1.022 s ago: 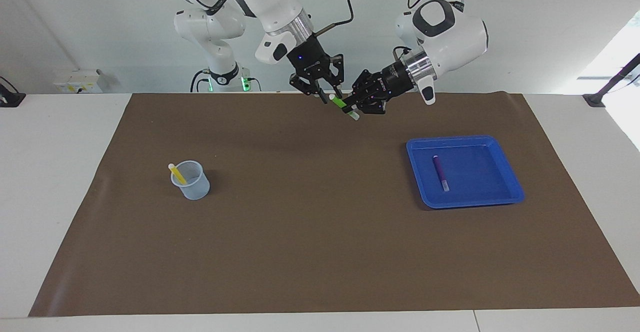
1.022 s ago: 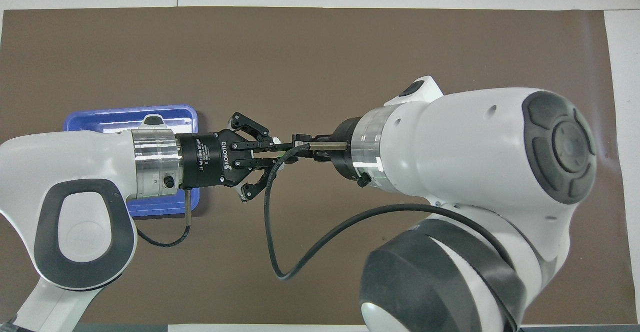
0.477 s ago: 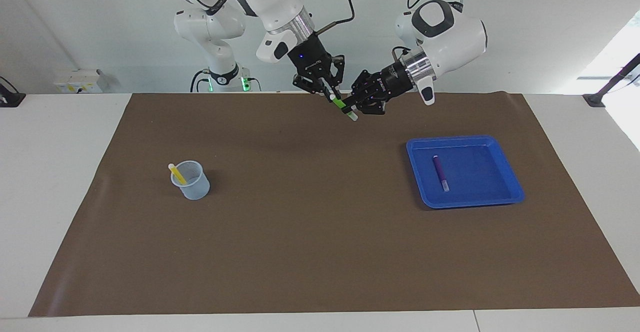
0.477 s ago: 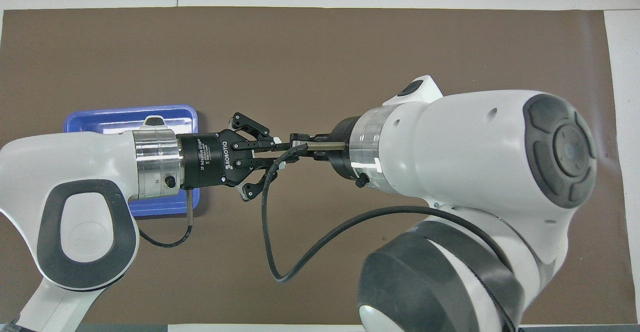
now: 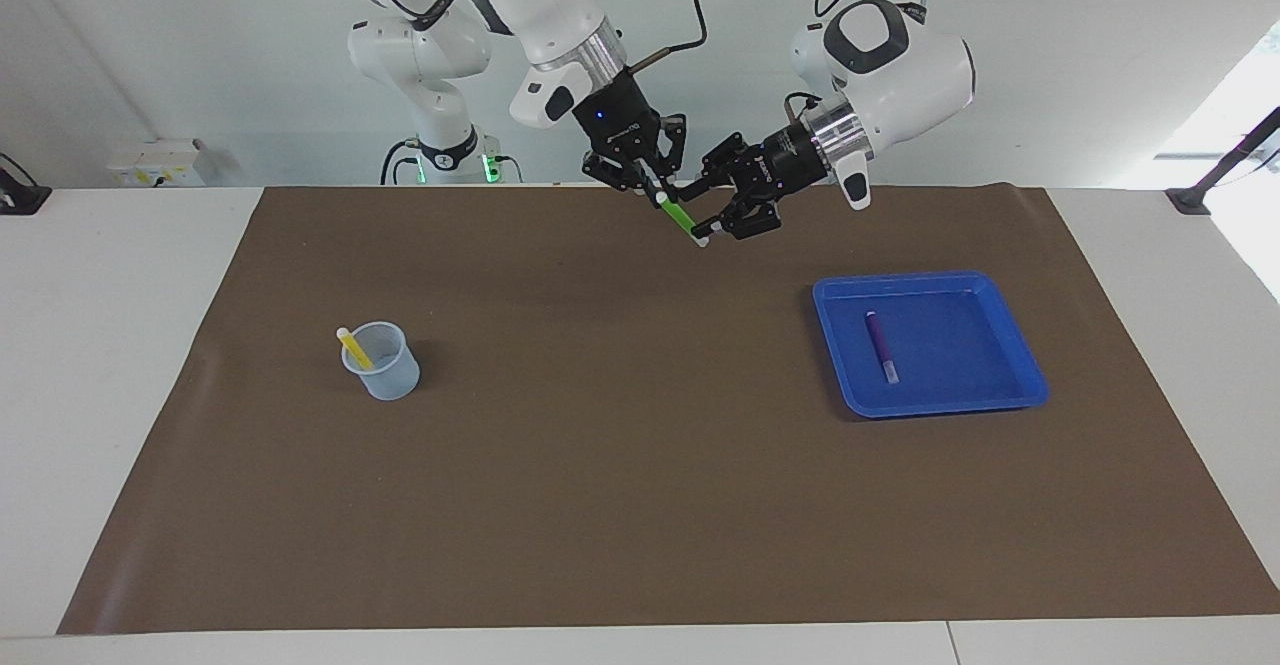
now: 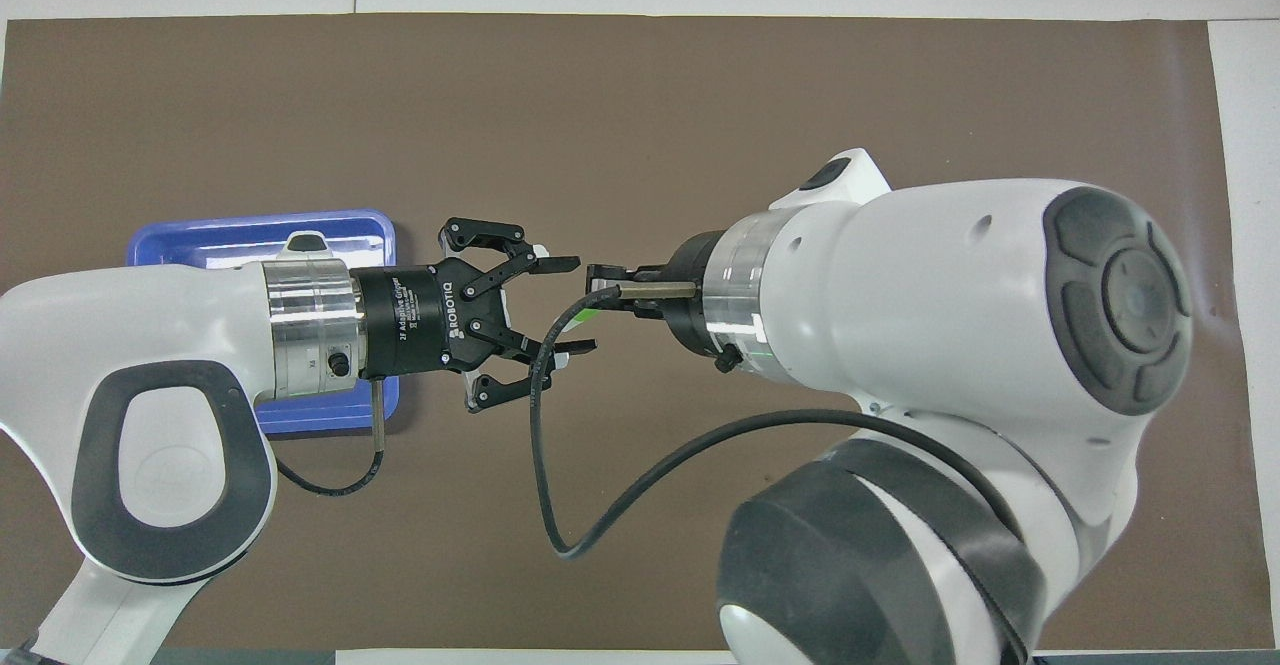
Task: Transfer and insert pens with both arms
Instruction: 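Open the left gripper while the right gripper pulls the green pen away, then insert the green pen into the cup while the left gripper reaches purple pen, then grasp the purple pen with the left gripper and lift it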
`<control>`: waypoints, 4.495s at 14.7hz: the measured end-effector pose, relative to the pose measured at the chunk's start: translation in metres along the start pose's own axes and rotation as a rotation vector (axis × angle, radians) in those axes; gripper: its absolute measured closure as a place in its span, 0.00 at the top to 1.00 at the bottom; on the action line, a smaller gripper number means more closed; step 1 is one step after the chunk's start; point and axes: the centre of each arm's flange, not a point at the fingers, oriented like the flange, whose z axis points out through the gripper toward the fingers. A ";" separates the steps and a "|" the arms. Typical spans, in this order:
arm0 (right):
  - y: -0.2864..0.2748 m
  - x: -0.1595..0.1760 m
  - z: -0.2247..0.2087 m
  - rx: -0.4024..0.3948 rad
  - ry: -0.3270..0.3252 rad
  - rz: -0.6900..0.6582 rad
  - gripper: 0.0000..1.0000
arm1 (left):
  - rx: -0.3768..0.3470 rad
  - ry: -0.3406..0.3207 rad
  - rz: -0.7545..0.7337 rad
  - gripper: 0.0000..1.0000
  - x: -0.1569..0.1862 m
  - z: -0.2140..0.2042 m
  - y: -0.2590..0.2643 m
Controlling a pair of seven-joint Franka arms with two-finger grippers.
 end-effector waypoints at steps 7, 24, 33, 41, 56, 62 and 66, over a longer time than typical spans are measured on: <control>0.083 0.033 0.008 -0.240 0.060 -0.109 0.18 | -0.061 -0.001 -0.052 1.00 0.018 -0.028 0.022; 0.325 0.058 -0.031 -0.540 0.033 -0.266 0.18 | 0.058 0.561 0.404 1.00 0.145 -0.165 0.070; 0.358 0.045 -0.003 -0.465 0.047 -0.181 0.18 | 0.510 0.674 1.121 1.00 0.221 -0.140 0.092; 0.375 0.035 0.019 -0.438 0.065 -0.148 0.18 | 0.808 0.702 1.449 1.00 0.250 -0.073 0.103; 0.385 0.027 0.036 -0.441 0.043 -0.177 0.18 | 0.853 0.690 1.550 0.79 0.289 -0.050 0.122; 0.386 0.025 0.038 -0.441 0.037 -0.180 0.18 | 0.864 0.707 1.561 0.71 0.289 -0.054 0.128; 0.385 0.025 0.038 -0.441 0.036 -0.182 0.18 | 0.860 0.713 1.564 0.47 0.288 -0.056 0.131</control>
